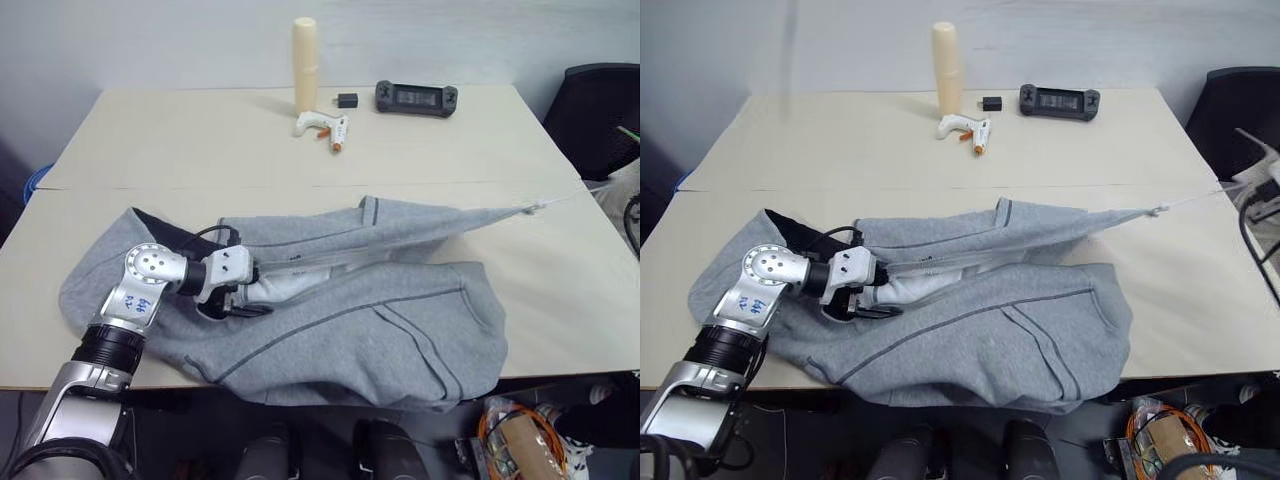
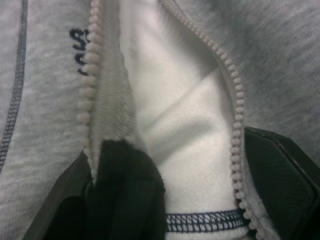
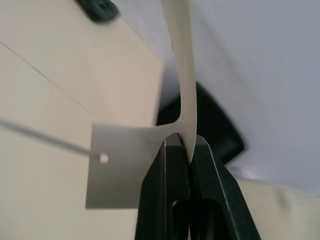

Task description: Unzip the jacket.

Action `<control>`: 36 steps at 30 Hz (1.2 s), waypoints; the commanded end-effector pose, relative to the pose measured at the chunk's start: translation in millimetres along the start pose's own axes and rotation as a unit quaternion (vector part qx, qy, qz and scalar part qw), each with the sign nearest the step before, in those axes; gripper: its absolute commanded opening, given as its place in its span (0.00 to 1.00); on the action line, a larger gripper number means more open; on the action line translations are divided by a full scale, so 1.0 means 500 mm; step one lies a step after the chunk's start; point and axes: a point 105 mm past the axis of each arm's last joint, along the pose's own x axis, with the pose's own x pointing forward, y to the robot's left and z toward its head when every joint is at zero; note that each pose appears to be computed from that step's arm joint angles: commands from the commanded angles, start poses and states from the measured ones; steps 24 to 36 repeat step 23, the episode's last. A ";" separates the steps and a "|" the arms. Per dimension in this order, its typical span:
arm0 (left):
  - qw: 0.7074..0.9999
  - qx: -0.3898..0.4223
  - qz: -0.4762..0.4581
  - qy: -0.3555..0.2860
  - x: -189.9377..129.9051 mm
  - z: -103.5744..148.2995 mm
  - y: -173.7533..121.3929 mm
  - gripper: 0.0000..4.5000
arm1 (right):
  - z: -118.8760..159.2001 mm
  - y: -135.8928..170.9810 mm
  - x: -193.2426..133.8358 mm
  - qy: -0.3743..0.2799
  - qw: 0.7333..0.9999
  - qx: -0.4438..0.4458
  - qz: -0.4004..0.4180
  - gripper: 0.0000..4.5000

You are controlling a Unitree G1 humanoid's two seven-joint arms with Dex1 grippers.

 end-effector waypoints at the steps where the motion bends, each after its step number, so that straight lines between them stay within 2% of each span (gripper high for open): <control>1: 0.997 -0.057 -0.029 -0.050 -0.026 0.037 -0.012 0.86 | 0.031 0.080 -0.002 -0.019 0.989 0.078 0.123 0.09; 4: 0.986 -0.105 -0.058 -0.119 -0.068 0.101 -0.017 0.98 | 0.039 0.119 -0.024 -0.017 0.977 0.106 0.185 0.27; 7: 0.980 -0.126 -0.059 -0.142 -0.126 0.136 -0.018 1.00 | 0.048 0.115 -0.057 -0.004 0.968 0.126 0.218 0.48; 10: 0.978 -0.149 -0.043 -0.140 -0.198 0.149 -0.019 1.00 | 0.058 0.087 -0.104 0.012 0.959 0.153 0.239 0.71; 14: 0.977 -0.182 0.015 -0.106 -0.318 0.123 -0.023 1.00 | 0.050 0.062 -0.202 0.060 0.934 0.188 0.298 0.99; 17: 0.978 -0.186 0.073 -0.055 -0.387 0.090 -0.028 1.00 | 0.026 0.053 -0.257 0.100 0.926 0.187 0.312 0.99; 20: 0.977 -0.184 0.108 -0.004 -0.423 0.054 -0.039 1.00 | 0.009 0.055 -0.284 0.117 0.927 0.177 0.310 0.99; 23: 0.978 -0.176 0.111 0.010 -0.419 0.033 -0.052 1.00 | 0.011 0.072 -0.285 0.112 0.924 0.193 0.311 0.99; 36: 0.978 -0.176 0.111 0.010 -0.419 0.033 -0.052 1.00 | 0.011 0.072 -0.285 0.112 0.924 0.193 0.311 0.99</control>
